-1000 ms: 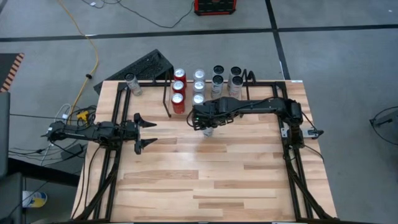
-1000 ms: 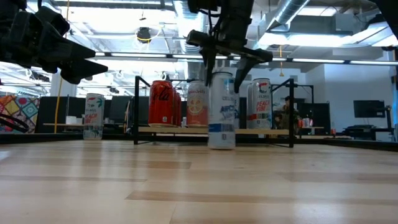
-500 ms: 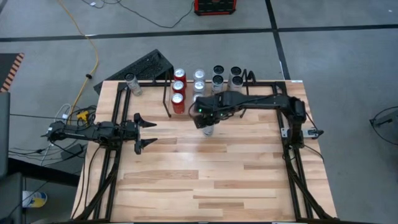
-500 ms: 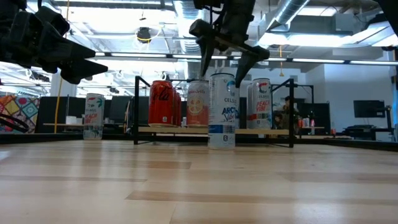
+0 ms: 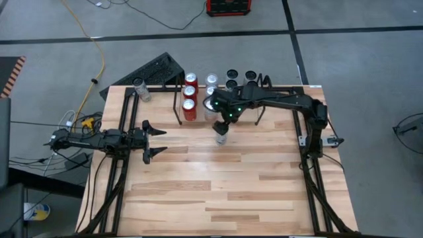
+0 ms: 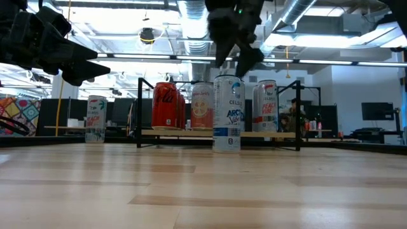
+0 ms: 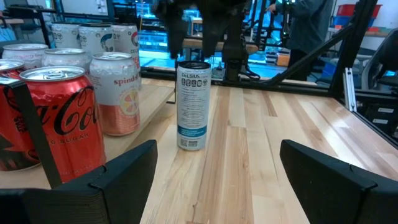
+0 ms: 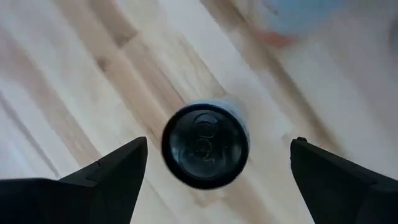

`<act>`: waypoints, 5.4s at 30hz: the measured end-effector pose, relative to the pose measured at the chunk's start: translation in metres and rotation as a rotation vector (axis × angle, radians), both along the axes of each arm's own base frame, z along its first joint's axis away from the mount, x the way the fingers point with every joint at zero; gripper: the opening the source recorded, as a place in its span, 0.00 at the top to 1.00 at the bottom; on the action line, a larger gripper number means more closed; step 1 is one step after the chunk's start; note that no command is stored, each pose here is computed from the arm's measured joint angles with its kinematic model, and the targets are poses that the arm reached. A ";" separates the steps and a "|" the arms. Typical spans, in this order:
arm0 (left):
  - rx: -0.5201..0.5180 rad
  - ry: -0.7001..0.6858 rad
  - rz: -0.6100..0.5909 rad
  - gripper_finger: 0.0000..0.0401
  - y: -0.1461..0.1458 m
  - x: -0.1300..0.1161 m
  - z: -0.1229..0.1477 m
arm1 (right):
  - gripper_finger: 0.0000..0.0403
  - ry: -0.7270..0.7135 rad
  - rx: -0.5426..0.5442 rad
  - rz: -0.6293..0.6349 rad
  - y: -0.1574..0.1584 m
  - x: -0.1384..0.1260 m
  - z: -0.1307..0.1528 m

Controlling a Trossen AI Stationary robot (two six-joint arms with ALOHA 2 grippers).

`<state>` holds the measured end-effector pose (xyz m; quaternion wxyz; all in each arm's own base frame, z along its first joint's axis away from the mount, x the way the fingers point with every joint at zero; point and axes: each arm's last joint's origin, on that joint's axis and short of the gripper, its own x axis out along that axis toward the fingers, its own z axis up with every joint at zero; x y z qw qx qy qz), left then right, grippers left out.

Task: Place canned beverage on shelf
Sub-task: Put the white blue soda can on the shelf aligned with the other white blue soda cans

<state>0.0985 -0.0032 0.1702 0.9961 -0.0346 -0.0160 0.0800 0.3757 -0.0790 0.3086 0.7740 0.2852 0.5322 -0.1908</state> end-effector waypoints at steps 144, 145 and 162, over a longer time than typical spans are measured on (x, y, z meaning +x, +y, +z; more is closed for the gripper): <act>0.000 0.000 0.000 0.18 0.000 0.000 0.000 | 0.42 0.220 -0.325 0.693 -0.092 -0.029 0.003; 0.000 0.001 0.000 0.18 0.000 0.000 0.000 | 0.42 0.221 -0.328 0.694 -0.092 -0.028 0.003; 0.000 0.000 0.000 0.18 0.000 0.000 0.000 | 0.41 0.211 -0.332 0.659 -0.102 -0.031 0.003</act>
